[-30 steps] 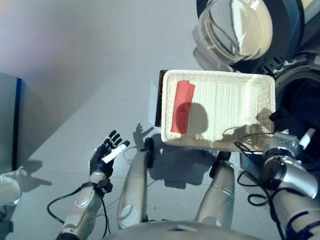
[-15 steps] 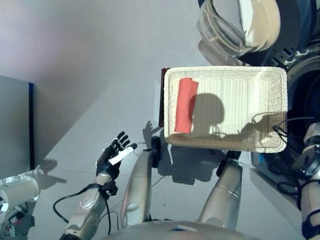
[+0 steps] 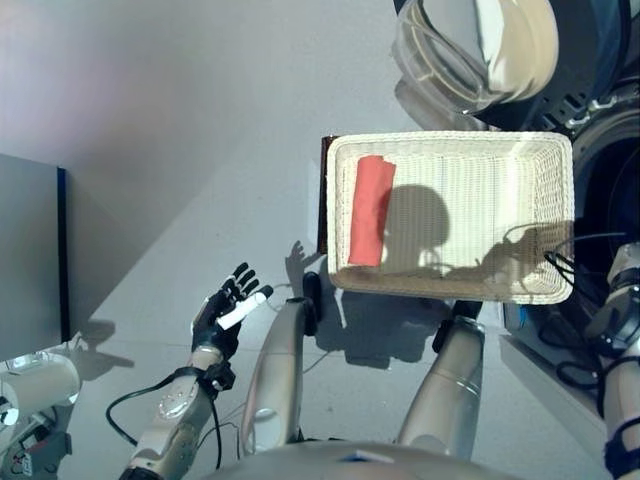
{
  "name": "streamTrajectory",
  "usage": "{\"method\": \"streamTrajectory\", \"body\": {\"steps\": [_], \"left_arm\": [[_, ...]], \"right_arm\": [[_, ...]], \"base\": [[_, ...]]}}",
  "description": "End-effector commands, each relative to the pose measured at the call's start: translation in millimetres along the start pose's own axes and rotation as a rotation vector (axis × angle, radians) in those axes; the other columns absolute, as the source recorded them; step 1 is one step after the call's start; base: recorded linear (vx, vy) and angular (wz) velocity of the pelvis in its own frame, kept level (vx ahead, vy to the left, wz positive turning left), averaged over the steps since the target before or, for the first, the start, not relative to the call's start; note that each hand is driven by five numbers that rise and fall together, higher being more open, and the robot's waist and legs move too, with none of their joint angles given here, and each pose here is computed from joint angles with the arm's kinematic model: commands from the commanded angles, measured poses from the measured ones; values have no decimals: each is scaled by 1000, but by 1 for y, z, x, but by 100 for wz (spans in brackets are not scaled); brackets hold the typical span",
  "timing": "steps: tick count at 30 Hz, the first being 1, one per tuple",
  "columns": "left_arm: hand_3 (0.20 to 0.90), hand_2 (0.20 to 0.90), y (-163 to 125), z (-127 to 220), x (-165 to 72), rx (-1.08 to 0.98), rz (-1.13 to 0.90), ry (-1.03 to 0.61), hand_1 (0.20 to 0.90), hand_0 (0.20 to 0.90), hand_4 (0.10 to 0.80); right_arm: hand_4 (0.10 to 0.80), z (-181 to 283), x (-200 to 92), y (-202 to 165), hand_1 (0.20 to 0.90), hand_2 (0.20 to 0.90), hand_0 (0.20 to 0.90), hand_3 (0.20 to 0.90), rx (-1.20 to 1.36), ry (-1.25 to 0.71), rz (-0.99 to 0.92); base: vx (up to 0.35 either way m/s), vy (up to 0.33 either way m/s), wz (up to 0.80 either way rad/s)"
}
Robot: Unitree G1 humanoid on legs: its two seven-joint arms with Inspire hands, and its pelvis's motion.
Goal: Pick up the clothes and place them into the washing machine
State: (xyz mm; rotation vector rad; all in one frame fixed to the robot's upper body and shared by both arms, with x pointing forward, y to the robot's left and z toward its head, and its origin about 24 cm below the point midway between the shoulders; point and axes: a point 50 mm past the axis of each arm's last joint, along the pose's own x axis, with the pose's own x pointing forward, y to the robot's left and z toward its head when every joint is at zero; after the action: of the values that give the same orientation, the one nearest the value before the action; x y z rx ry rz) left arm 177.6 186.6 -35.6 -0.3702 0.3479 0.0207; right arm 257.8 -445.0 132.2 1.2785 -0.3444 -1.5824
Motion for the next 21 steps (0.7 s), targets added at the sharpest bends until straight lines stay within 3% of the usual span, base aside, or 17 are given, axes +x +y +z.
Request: {"method": "streamTrajectory", "body": {"steps": [1, 7, 9, 12, 21], "left_arm": [[900, 900, 15, 20, -7, 7, 40, -104, 900, 900, 800], [900, 900, 18, 22, -7, 15, 36, -109, 900, 900, 800], [900, 900, 18, 26, -6, 34, 29, -122, 900, 900, 800], [900, 900, 19, 27, -6, 37, 30, -128, 900, 900, 800], [900, 900, 24, 25, -6, 33, 51, -128, 900, 900, 800]], "right_arm": [[800, 28, 1, 11, 900, 900, 900, 900, -13, -171, 104], [800, 17, 4, 3, 900, 900, 900, 900, -73, -139, 108], [800, 0, 4, -5, 900, 900, 900, 900, -262, -119, 135], [800, -20, 0, -12, 900, 900, 900, 900, -345, -87, 186], [800, -89, -10, -86, 900, 900, 900, 900, -562, 79, 195]], "base": [[11, -32, 0], [11, -1, 3], [27, 10, 9], [16, 8, 0], [56, 0, 3]]}}
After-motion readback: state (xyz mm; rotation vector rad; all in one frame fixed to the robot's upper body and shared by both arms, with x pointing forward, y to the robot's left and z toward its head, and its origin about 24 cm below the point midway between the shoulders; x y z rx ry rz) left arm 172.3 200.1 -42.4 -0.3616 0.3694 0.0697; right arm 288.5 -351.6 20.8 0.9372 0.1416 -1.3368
